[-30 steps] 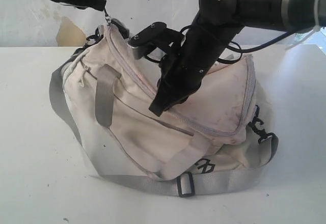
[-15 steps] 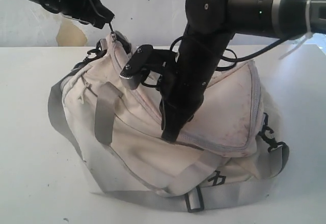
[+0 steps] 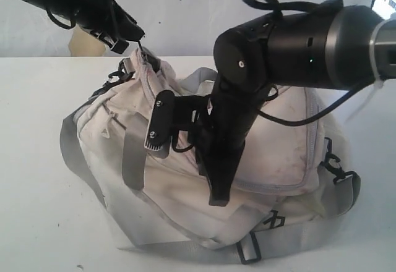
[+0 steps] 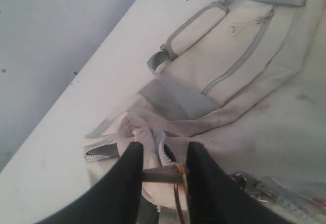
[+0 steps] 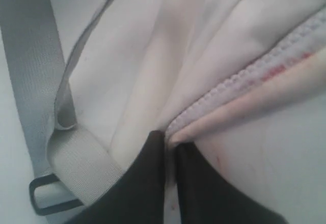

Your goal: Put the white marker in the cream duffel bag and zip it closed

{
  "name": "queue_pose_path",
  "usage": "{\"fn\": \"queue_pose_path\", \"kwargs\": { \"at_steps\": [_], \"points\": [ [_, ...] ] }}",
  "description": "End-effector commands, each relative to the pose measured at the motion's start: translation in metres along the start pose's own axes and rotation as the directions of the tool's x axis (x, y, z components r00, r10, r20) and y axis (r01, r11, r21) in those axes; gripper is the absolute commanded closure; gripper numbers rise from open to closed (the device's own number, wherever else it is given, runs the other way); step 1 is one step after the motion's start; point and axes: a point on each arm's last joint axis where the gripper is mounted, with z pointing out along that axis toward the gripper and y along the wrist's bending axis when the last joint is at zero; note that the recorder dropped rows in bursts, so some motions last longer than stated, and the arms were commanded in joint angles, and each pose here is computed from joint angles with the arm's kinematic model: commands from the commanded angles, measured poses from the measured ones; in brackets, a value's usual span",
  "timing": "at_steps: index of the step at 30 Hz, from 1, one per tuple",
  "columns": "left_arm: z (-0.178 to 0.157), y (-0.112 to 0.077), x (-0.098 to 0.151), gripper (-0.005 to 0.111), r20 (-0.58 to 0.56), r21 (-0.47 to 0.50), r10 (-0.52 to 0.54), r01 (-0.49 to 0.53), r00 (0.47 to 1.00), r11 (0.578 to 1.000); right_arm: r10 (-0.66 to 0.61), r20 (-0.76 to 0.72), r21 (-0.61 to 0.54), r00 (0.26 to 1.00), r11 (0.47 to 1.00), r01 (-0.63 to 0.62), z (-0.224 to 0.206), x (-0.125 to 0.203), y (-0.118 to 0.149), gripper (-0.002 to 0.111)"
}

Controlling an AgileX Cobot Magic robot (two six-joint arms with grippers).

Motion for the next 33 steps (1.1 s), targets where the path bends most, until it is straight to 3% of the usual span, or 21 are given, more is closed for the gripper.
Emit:
{"fn": "queue_pose_path", "kwargs": {
  "at_steps": [1,7,10,17,20,22,26,28,30,33],
  "points": [
    [-0.005,0.024,-0.005,0.107,0.048,-0.217,0.046,-0.035,0.998,0.975,-0.061,-0.015,0.014,0.998,0.998,0.061,0.004,-0.012,0.015,0.108],
    [-0.004,0.026,-0.004,0.107,0.028,-0.238,0.072,-0.063,0.997,0.969,-0.079,-0.053,0.074,0.995,0.994,0.083,0.005,-0.018,0.021,0.108],
    [-0.002,0.033,0.001,0.107,0.046,-0.291,-0.014,0.027,0.999,0.956,-0.103,-0.104,0.045,0.989,0.993,0.108,0.015,-0.009,0.029,0.108],
    [-0.002,0.032,0.002,0.107,0.046,-0.271,-0.05,0.06,0.998,0.961,-0.114,-0.115,0.069,0.987,0.99,0.122,0.018,-0.004,0.03,0.108],
    [-0.008,0.048,0.007,0.107,0.109,-0.362,-0.155,0.184,0.982,0.914,-0.113,-0.12,0.065,0.986,0.99,0.121,0.017,-0.003,0.031,0.108],
    [-0.012,0.049,0.006,0.107,0.102,-0.36,-0.134,0.162,0.986,0.919,-0.104,-0.118,0.067,0.988,0.991,0.112,0.017,-0.003,0.031,0.108],
    [-0.012,0.039,0.006,0.106,0.056,-0.25,-0.149,0.158,0.987,0.955,-0.003,-0.049,0.121,0.999,0.993,0.009,0.017,-0.009,0.027,0.108],
    [-0.009,0.03,0.009,0.1,0.007,-0.166,-0.16,0.159,0.987,0.973,0.002,-0.041,0.119,0.999,0.993,0.003,0.017,-0.009,0.027,0.106],
    [-0.008,0.023,0.014,0.089,-0.036,-0.097,-0.168,0.164,0.985,0.982,0.015,-0.03,0.11,0.999,0.994,-0.012,0.017,-0.01,0.028,0.099],
    [-0.006,0.012,0.019,0.071,-0.099,0.007,-0.183,0.185,0.978,0.983,0.08,-0.017,0.113,0.997,0.991,-0.078,0.017,-0.011,0.028,0.079]
  ]
}}
